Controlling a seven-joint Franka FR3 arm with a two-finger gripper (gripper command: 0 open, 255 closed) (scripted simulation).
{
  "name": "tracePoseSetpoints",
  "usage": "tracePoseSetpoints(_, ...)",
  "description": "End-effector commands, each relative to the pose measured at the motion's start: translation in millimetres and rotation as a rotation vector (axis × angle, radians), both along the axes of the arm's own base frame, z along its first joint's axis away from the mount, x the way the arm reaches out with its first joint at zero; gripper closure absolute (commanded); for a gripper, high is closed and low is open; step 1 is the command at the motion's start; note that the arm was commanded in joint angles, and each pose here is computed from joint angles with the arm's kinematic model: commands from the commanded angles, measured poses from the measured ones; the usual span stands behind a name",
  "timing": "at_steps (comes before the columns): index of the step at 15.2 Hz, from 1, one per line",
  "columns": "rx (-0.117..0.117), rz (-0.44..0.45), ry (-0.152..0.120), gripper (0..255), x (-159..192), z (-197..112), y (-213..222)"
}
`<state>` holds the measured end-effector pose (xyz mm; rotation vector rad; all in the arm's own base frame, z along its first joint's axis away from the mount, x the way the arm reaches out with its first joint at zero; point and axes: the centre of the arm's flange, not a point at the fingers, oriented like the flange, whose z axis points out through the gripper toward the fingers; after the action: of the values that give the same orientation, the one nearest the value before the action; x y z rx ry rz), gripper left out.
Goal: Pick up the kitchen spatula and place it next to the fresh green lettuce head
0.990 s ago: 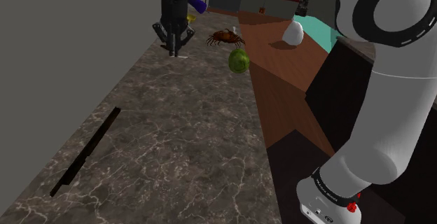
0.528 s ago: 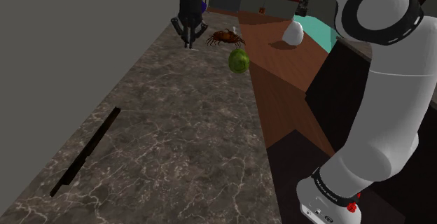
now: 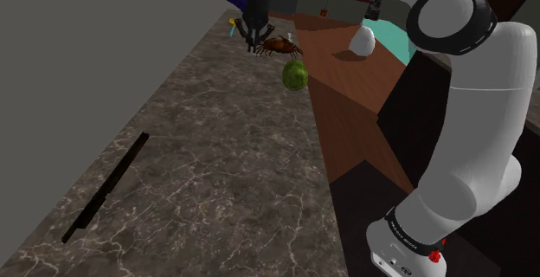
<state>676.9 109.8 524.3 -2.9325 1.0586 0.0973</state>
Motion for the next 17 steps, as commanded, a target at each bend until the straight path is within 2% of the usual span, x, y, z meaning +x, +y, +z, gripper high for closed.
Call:
tracePoseSetpoints(1, 0.000, 0.001, 0.000, 255, 12.2, 1.3, -18.5)
tracePoseSetpoints(17, 0.000, 0.001, 0.000, 255, 12.2, -83.2, -18.5)
